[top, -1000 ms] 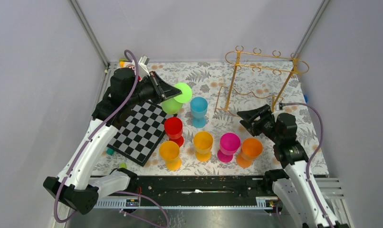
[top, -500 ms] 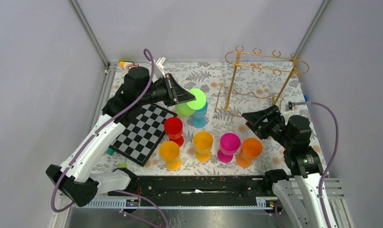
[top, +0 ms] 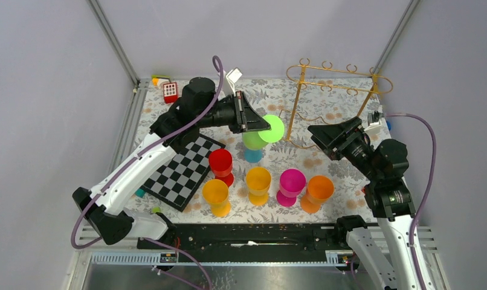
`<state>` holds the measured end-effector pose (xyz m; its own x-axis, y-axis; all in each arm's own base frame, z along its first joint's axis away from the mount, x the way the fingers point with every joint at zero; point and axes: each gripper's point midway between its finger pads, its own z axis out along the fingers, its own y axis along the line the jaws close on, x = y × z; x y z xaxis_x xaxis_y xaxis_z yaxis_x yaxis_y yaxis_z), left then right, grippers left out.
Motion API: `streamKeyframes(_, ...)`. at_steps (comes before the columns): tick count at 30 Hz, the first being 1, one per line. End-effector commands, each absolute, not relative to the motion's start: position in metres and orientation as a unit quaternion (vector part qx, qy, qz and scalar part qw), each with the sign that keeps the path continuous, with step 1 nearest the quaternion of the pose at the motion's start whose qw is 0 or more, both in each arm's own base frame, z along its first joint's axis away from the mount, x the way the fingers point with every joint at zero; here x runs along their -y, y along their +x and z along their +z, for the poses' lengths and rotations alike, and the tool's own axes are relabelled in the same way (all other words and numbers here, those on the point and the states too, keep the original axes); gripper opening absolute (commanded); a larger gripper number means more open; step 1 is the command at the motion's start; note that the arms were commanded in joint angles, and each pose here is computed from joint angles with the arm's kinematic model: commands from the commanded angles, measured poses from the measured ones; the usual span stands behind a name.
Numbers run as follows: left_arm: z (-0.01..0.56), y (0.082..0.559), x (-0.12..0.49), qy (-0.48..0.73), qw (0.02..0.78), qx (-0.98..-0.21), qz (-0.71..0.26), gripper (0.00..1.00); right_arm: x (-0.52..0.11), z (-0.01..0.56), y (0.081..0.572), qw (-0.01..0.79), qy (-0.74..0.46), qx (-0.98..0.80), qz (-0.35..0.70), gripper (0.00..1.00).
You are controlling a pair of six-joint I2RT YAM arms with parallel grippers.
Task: Place the wine glass upside down on the wine glass rack
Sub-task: Turn the wine glass upside down at the wine rack.
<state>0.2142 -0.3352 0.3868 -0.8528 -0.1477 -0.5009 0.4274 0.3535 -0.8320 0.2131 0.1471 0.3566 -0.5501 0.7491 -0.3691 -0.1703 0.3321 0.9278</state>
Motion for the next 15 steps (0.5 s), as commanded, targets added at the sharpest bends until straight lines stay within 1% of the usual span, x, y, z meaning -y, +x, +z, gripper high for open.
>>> streamKeyframes(1, 0.430, 0.211, 0.344, 0.127, 0.293, -0.738, -0.595, 0.00, -0.153, 0.386, 0.208, 0.450, 0.176, -0.654, 0.582, 0.79)
streamKeyframes(4, 0.431, 0.212, 0.352, 0.132, 0.284, -0.735, -0.602, 0.00, -0.151, 0.387, 0.209, 0.449, 0.183, -0.658, 0.577, 0.79)
streamKeyframes(7, 0.435, 0.210, 0.360, 0.140, 0.277, -0.729, -0.609, 0.00, -0.155, 0.384, 0.211, 0.419, 0.191, -0.681, 0.569, 0.79)
streamKeyframes(10, 0.436, 0.207, 0.368, 0.147, 0.269, -0.727, -0.614, 0.00, -0.165, 0.388, 0.212, 0.383, 0.184, -0.689, 0.587, 0.76)
streamKeyframes(15, 0.439, 0.206, 0.376, 0.150, 0.263, -0.717, -0.628, 0.00, -0.172, 0.394, 0.213, 0.362, 0.174, -0.691, 0.601, 0.72)
